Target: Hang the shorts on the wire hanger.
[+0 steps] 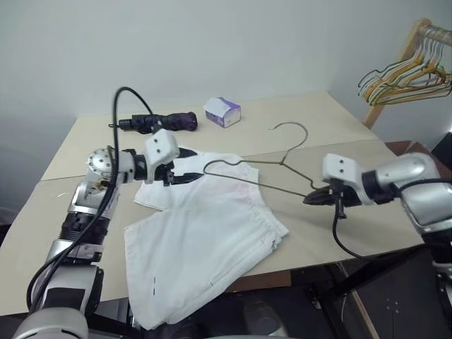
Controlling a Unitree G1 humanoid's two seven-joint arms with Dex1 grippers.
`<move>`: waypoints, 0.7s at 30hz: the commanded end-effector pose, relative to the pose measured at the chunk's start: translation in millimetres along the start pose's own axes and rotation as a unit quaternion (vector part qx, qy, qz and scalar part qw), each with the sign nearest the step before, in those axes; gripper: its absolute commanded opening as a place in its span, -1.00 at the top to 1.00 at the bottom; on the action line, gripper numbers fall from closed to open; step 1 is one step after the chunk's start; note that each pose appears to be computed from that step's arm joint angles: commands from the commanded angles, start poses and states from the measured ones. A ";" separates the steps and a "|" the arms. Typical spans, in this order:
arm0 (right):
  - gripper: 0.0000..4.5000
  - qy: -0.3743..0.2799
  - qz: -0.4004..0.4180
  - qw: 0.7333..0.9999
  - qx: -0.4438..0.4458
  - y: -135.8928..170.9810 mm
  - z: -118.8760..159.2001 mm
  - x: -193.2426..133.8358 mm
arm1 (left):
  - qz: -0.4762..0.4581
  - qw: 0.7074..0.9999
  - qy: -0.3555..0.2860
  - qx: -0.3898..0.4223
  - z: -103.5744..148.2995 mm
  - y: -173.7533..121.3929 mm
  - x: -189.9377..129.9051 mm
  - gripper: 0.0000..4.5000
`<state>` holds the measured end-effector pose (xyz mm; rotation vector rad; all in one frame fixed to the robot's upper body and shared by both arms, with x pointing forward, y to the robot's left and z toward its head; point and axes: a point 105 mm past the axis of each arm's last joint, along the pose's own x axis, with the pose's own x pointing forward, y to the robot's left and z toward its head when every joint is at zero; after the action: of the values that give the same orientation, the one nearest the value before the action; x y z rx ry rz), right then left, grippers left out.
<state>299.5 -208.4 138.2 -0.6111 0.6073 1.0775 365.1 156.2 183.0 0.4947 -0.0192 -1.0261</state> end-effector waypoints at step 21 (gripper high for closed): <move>1.00 -0.022 0.065 0.859 0.508 34.6 -77.0 11.1 | -0.073 0.994 -0.078 -0.038 36.9 -53.3 -41.2 -0.99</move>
<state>256.3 -249.1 59.4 0.3854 1.0957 0.6808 293.3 152.9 193.2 0.3151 -0.0536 -1.2117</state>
